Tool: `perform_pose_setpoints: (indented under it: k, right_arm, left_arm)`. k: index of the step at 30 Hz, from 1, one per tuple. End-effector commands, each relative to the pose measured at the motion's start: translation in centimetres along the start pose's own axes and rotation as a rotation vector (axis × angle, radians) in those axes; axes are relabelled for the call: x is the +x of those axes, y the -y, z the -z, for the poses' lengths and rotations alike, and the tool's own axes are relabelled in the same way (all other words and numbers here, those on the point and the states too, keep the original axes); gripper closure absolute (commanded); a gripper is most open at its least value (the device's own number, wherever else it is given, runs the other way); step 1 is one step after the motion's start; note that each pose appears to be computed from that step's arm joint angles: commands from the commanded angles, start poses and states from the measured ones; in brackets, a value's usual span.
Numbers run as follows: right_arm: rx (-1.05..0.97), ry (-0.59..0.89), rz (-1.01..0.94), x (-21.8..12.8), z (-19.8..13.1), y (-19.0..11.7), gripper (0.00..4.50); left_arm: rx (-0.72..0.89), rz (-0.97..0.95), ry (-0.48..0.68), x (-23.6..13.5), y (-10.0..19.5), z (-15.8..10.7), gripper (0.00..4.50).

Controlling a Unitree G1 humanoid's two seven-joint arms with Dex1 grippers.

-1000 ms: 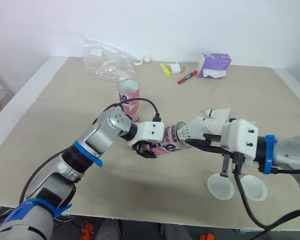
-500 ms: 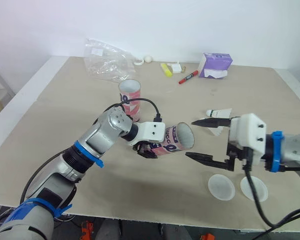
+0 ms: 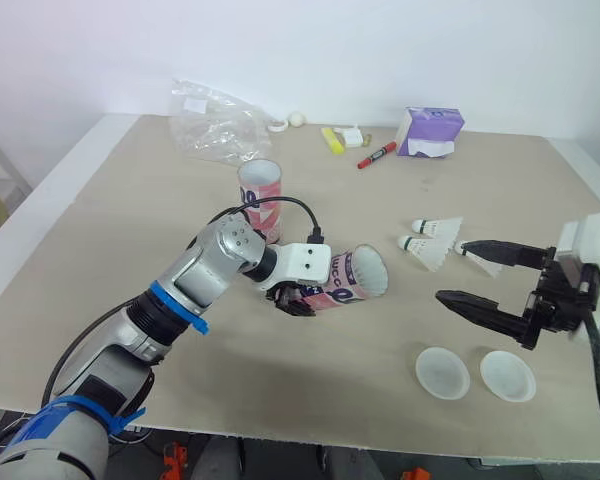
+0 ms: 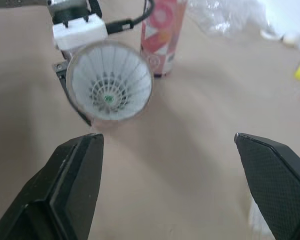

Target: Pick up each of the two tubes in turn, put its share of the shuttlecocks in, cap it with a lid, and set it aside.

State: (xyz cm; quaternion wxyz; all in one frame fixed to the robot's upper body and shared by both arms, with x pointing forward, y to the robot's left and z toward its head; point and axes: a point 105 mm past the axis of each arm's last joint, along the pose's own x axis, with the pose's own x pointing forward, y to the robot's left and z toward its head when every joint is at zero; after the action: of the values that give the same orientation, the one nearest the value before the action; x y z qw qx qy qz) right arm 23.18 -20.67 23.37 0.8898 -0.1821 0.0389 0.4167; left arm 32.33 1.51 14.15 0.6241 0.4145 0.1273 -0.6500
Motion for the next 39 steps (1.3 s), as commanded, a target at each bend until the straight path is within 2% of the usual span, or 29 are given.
perform_pose_setpoints:
  k: [1, 3, 4, 7, 8, 13, 17, 22, 28, 39]
  right_arm:
    - [-0.157, 0.035, -0.069, 2.6, -2.8, -1.2, 1.1]
    - [-0.189, 0.027, -0.111, 3.5, -3.2, -1.8, 2.3]
    - [-0.197, 0.03, -0.133, 4.0, -3.4, -2.1, 2.53]
    - [-0.235, 0.015, -0.215, 5.3, -3.6, -3.1, 4.09]
    - [-0.246, 0.005, -0.233, 5.7, -3.4, -3.3, 4.45]
    - [-0.285, -0.073, -0.314, 7.7, -1.9, -3.7, 4.45]
    - [-0.404, -0.164, -0.336, 9.2, -0.4, -2.8, 4.45]
    - [-0.489, -0.183, -0.379, 11.6, -0.4, -2.3, 4.45]
    - [-0.513, -0.197, -0.469, 13.8, -0.1, -3.4, 4.45]
    - [-0.53, -0.196, -0.544, 15.8, 0.2, -4.5, 4.45]
  left_arm:
    - [-0.002, -0.004, -0.022, 0.6, 0.0, 0.3, 1.13]
    - [-0.002, -0.005, -0.021, 0.6, 0.0, 0.3, 1.13]
    - [-0.002, -0.005, -0.021, 0.6, 0.0, 0.3, 1.13]
    - [-0.002, -0.005, -0.022, 0.6, 0.0, 0.3, 1.13]
    - [-0.002, -0.005, -0.021, 0.6, 0.0, 0.3, 1.13]
    - [-0.002, -0.005, -0.02, 0.7, 0.1, 0.3, 1.13]
    - [0.0, -0.009, -0.018, 0.7, 0.0, 0.2, 1.13]
    - [0.0, -0.009, -0.021, 0.8, 0.1, 0.3, 1.13]
    - [-0.002, -0.015, -0.022, 0.8, 0.0, 0.3, 1.13]
    - [-0.011, -0.023, -0.027, 0.7, -0.1, 0.6, 1.13]
